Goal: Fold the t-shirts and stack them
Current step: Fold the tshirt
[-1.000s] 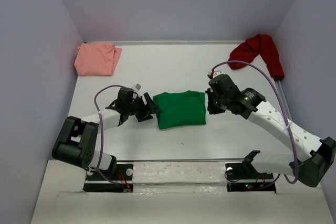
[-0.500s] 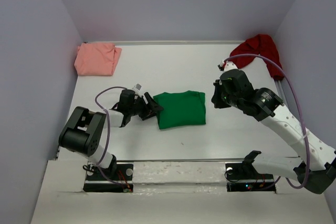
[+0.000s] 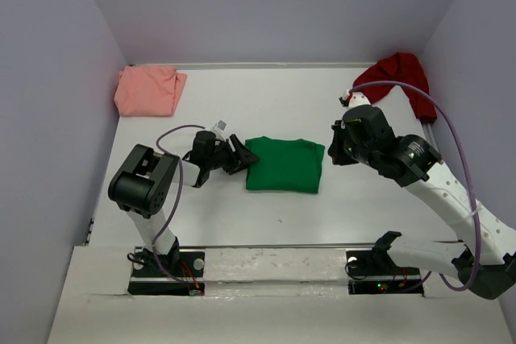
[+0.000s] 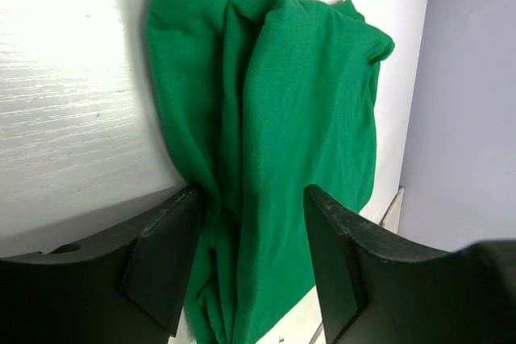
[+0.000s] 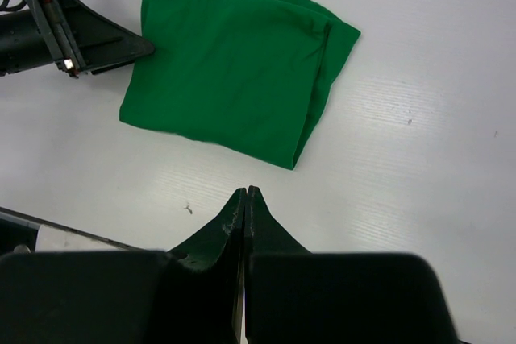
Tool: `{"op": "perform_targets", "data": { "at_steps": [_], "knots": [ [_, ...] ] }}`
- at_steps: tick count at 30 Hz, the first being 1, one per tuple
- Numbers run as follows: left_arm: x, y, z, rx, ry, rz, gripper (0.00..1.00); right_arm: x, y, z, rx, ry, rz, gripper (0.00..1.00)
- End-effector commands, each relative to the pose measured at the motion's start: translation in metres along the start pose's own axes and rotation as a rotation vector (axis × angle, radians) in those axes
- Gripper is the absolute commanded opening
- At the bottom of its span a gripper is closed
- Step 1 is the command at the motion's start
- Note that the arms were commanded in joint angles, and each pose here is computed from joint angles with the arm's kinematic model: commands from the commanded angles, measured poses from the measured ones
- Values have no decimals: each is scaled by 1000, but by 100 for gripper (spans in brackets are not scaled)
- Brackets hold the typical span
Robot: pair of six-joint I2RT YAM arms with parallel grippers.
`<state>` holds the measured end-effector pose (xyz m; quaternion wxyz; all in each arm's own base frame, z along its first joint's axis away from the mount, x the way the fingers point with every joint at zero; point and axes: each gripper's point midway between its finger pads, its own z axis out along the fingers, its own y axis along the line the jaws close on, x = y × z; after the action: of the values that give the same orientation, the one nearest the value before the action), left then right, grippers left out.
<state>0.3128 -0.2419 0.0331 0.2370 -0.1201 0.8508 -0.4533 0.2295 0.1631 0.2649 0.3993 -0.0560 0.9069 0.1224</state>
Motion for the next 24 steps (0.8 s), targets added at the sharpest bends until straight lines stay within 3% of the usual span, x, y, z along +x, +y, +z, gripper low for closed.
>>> {"op": "perform_targets", "data": {
  "at_steps": [1, 8, 11, 12, 15, 17, 21, 24],
  "knots": [
    [37, 67, -2, -240, 88, -64, 65, -17, -3, -16, 1, -63, 7, 0],
    [36, 66, 6, -234, 99, -49, 61, -19, -5, -17, 16, -72, 5, 0],
    [35, 65, 9, -231, 101, -41, 52, -19, -7, -17, 25, -75, 4, 0],
    [35, 65, 10, -230, 105, -39, 43, -19, -8, -17, 27, -74, 4, 0],
    [35, 65, 12, -225, 113, -35, 27, -18, -8, -18, 25, -73, 7, 0],
    [36, 64, 13, -223, 115, -32, 26, -18, -8, -18, 23, -75, 8, 0],
    [37, 66, 13, -227, 119, -30, 6, -16, -8, -15, 29, -66, 6, 0],
    [38, 64, 13, -223, 121, -23, 10, -13, -8, -13, 29, -56, 3, 0]
  ]
}}
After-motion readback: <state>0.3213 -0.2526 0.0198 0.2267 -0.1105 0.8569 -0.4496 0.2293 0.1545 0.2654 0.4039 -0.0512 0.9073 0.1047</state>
